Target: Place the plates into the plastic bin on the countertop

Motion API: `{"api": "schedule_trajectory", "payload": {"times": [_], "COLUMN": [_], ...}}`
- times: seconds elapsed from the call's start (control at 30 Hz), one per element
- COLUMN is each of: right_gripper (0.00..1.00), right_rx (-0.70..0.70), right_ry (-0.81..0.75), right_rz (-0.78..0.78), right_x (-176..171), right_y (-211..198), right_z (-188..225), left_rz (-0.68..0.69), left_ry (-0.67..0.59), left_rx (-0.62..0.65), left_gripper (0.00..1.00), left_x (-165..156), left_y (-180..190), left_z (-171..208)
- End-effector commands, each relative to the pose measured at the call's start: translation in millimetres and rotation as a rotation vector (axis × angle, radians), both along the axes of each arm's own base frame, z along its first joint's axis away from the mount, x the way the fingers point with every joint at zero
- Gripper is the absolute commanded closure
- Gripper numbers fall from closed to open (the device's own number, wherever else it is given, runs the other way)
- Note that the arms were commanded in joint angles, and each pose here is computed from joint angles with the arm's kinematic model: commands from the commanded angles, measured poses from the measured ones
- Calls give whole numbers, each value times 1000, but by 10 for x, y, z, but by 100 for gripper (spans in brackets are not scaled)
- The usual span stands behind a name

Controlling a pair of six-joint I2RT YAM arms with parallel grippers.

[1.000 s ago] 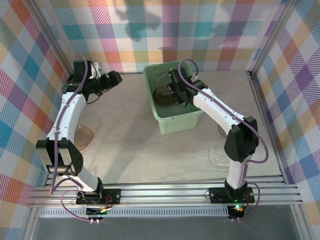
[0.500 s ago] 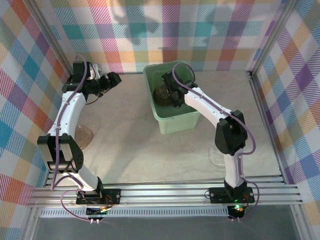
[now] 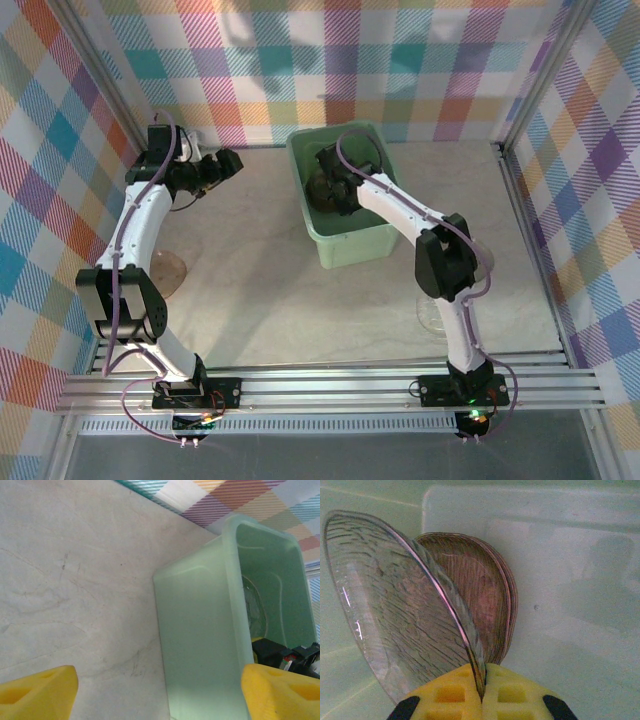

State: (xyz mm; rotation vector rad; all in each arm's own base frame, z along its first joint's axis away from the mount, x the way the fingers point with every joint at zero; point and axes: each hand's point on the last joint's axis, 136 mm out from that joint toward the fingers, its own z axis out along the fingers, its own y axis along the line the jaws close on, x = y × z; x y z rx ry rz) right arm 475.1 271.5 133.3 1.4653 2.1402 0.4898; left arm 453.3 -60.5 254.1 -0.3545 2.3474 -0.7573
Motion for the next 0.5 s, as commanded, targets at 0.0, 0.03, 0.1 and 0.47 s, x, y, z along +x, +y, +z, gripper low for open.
{"api": "schedule_trajectory", "payload": {"times": [0.0, 0.03, 0.1, 0.47], "right_gripper": [100, 100, 100, 100], "right_rx": [-2, 2, 3, -12], "right_ry": [18, 22, 32, 97], "right_rz": [-34, -39, -40, -76], "right_x": [-10, -3, 12, 24], "right_y": [-5, 3, 25, 51], "right_z": [-43, -70, -136, -438], "left_rz": [3, 1, -1, 18], "left_ry": [29, 31, 42, 67], "left_rx": [26, 29, 33, 75], "left_gripper": [16, 16, 16, 16], "left_x": [-26, -29, -33, -127], "left_y": [99, 99, 108, 175], "left_z": [-51, -46, -62, -82]}}
